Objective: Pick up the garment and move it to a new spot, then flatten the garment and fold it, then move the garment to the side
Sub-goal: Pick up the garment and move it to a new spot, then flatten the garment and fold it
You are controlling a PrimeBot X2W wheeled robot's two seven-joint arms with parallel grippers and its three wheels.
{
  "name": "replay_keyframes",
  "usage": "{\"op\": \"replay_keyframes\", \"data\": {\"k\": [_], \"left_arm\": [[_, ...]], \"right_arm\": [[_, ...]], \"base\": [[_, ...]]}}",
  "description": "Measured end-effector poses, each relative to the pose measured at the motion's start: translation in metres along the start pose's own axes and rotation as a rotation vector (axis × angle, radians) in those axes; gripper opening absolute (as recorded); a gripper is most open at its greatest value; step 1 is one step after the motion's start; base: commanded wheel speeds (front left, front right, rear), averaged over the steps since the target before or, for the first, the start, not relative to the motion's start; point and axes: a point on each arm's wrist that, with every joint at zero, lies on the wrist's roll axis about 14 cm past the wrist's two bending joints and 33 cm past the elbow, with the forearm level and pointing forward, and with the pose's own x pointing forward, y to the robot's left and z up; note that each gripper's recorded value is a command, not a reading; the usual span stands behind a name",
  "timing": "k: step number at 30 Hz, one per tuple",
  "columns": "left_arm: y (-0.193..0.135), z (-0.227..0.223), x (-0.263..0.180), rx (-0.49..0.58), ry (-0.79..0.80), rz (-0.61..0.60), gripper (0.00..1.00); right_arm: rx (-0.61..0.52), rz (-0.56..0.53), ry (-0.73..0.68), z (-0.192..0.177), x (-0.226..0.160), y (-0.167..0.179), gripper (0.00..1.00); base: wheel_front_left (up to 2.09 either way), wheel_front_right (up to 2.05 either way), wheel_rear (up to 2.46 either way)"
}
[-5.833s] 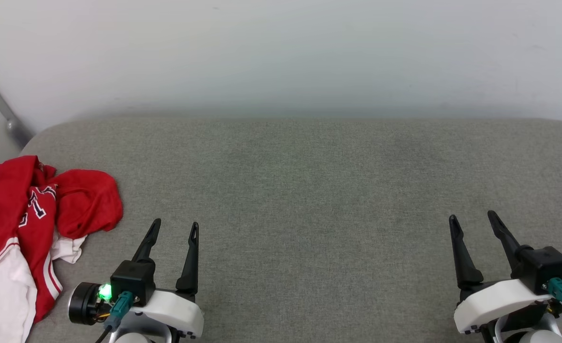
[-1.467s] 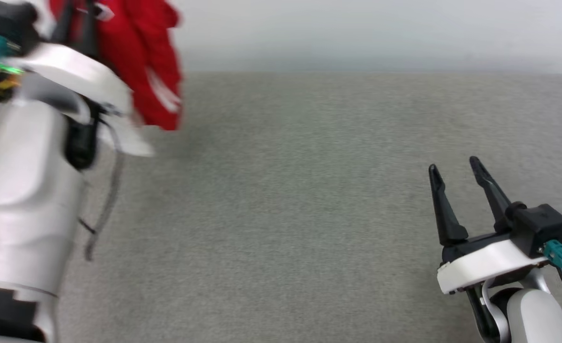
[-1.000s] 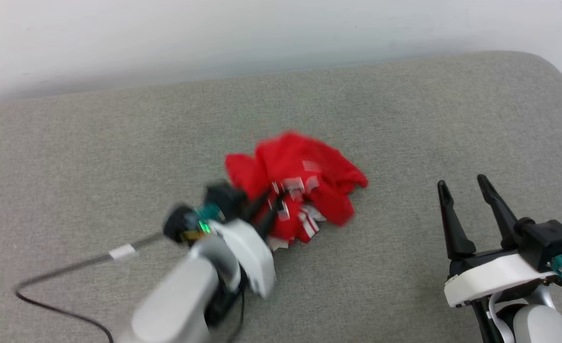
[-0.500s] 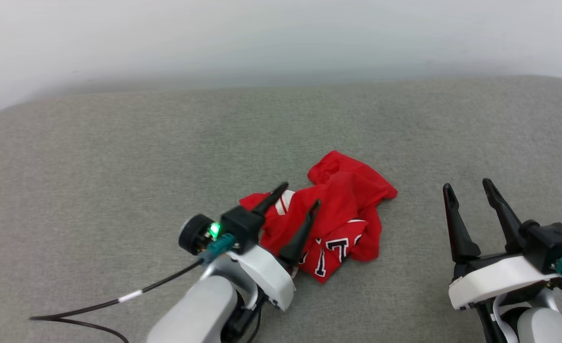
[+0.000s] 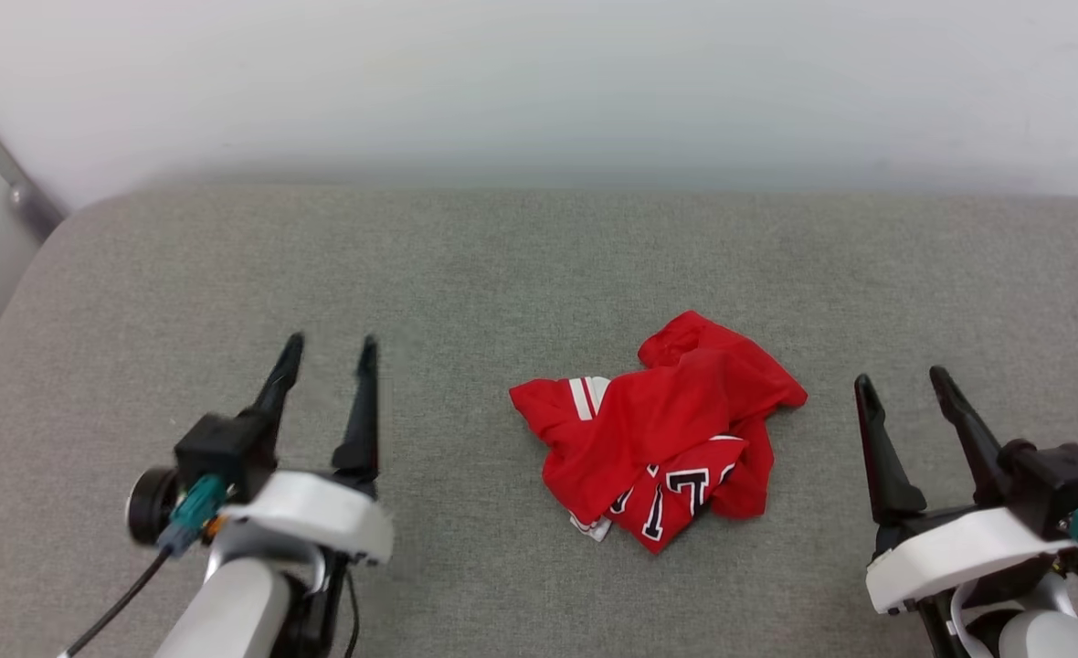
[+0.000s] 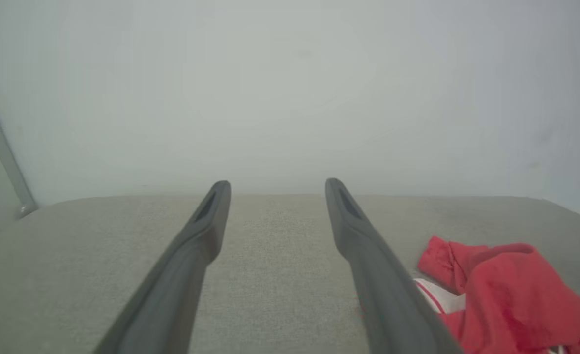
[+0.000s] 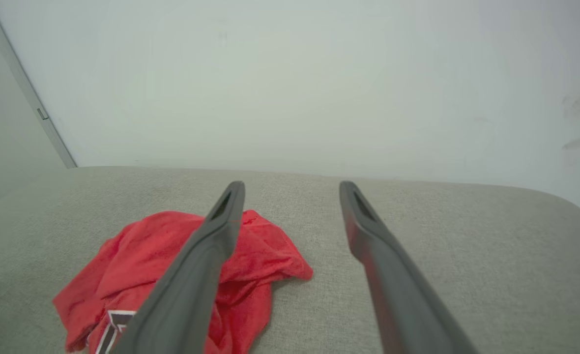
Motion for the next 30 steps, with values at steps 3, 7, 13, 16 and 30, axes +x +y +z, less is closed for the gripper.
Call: {"op": "replay_keyframes", "data": {"k": [3,7,13,16,30], "left_arm": [[0.013,-0.006,-0.016,0.017,0.023,0.03,1.0],[0.019,-0.01,-0.032,0.041,0.043,0.043,1.0],[0.017,-0.009,-0.039,0.051,0.041,0.038,1.0],[0.014,-0.009,-0.04,0.05,0.039,0.034,1.0],[0.011,-0.009,-0.036,0.044,0.039,0.031,1.0]], "right_arm": [[0.0,0.002,0.011,-0.002,-0.006,0.002,1.0],[0.0,0.0,0.018,-0.002,-0.014,0.002,1.0],[-0.001,-0.001,0.025,-0.002,-0.02,0.002,1.0],[-0.001,0.0,0.029,-0.002,-0.02,0.003,1.0],[0.027,-0.075,0.109,-0.02,-0.024,-0.022,1.0]], "base": [[0.0,0.0,0.0],[0.0,0.0,0.0],[0.0,0.0,0.0],[0.0,0.0,0.0],[0.0,0.0,0.0]]}}
